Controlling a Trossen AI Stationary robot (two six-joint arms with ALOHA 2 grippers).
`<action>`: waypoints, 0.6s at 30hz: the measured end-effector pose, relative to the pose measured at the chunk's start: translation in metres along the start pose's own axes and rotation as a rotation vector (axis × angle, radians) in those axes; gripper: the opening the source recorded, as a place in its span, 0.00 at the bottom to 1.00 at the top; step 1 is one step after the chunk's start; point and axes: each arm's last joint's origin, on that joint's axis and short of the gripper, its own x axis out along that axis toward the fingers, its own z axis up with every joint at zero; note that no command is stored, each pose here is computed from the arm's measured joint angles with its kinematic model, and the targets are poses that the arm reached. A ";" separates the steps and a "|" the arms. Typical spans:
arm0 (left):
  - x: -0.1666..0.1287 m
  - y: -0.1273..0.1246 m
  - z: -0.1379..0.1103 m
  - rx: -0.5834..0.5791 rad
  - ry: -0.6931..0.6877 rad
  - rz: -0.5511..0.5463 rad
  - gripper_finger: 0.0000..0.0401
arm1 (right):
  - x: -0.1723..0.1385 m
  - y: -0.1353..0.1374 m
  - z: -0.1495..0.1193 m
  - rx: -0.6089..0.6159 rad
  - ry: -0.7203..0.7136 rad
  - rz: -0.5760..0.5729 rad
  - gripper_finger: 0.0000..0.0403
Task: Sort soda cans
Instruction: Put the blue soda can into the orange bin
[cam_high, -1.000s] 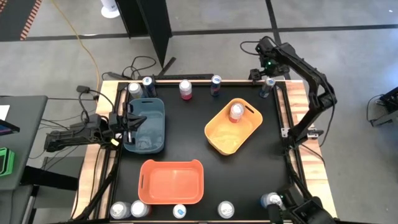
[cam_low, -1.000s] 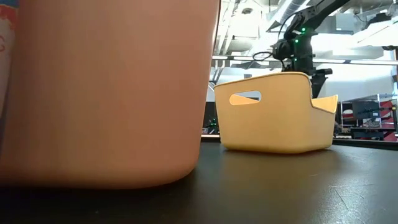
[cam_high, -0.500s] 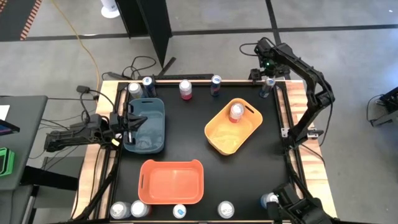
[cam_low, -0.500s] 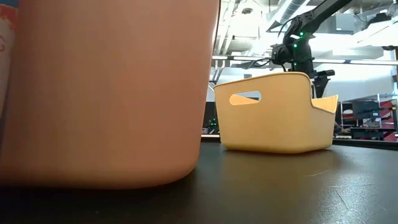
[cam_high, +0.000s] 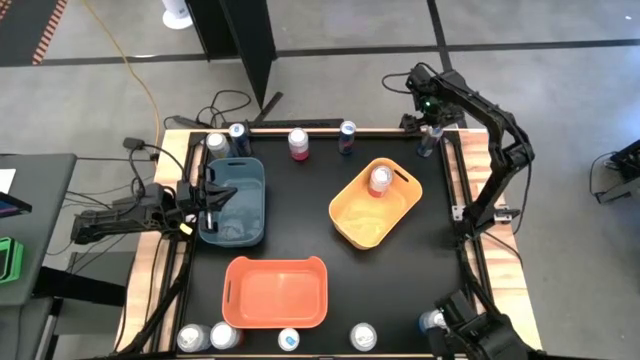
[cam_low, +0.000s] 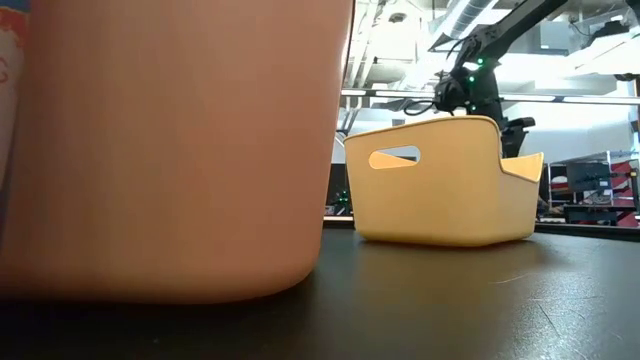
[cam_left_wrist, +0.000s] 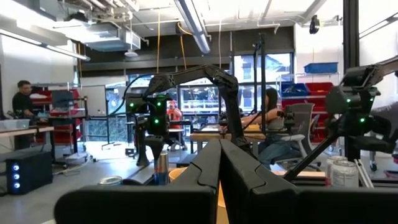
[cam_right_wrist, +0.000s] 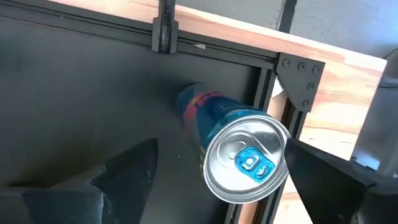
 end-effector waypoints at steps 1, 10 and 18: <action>0.000 0.000 0.000 -0.006 0.000 0.000 0.01 | 0.001 0.000 0.001 0.002 0.006 -0.003 0.89; 0.000 0.000 0.000 0.001 -0.001 0.000 0.01 | 0.000 0.002 0.000 -0.014 0.009 -0.011 0.89; 0.000 0.000 0.000 0.008 0.000 0.000 0.01 | -0.003 0.010 -0.005 -0.076 0.019 -0.034 0.95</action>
